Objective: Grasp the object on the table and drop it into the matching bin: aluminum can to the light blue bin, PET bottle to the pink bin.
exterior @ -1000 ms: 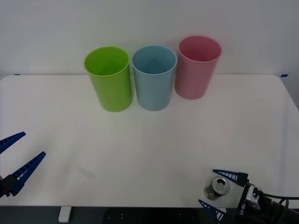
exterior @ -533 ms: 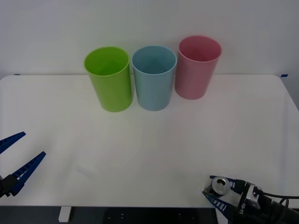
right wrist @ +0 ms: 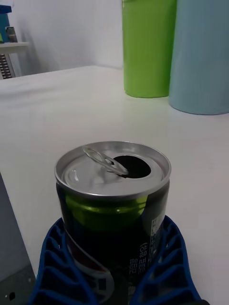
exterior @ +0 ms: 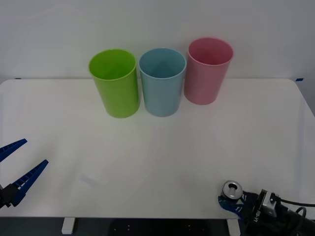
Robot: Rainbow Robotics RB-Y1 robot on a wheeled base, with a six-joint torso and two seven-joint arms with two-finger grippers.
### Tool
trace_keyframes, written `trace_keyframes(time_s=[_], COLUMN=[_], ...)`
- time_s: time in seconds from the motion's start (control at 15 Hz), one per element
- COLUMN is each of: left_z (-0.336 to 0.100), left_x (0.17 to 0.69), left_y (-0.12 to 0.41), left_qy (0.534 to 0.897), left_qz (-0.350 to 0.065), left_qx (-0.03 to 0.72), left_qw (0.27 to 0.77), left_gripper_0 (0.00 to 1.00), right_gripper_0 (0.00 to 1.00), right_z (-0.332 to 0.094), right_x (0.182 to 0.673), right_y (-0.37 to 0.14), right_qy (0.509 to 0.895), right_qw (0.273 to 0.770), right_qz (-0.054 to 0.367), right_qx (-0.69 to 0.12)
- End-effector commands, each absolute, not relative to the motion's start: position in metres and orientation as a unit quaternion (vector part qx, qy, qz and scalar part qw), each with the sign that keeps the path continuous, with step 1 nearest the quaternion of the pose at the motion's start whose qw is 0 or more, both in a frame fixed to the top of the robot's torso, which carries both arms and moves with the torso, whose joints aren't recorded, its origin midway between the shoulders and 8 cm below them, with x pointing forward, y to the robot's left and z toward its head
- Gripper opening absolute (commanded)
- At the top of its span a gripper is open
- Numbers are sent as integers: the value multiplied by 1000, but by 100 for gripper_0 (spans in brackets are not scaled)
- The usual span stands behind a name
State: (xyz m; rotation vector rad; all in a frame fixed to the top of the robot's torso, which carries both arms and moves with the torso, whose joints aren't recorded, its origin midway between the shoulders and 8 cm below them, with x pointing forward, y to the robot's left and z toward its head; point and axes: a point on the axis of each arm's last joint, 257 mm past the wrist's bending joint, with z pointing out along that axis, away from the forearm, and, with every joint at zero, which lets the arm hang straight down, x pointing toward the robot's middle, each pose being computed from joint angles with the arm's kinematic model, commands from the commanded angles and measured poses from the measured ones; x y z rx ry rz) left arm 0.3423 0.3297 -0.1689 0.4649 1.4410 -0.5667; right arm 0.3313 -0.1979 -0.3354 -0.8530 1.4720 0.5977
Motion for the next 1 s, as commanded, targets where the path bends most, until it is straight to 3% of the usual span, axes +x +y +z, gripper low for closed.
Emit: trace_keyframes(time_s=[0.07,0.47,1.0], left_z=[-169,-169,-169], left_x=[342,342,342], left_y=[330,330,330], left_qy=[645,645,645], left_qz=[-253,-253,-253], left_qx=[208,208,208], left_qw=[691,691,691], left_gripper_0=[100,100,100], right_gripper_0=[0,0,0], right_z=[-324,-286,-201], right_x=[339,353,378], right_y=[-204,-223,-230], right_qy=[637,629,595], right_qw=[633,656,684], right_qz=[262,275,301], right_qx=[-354,-315,-295])
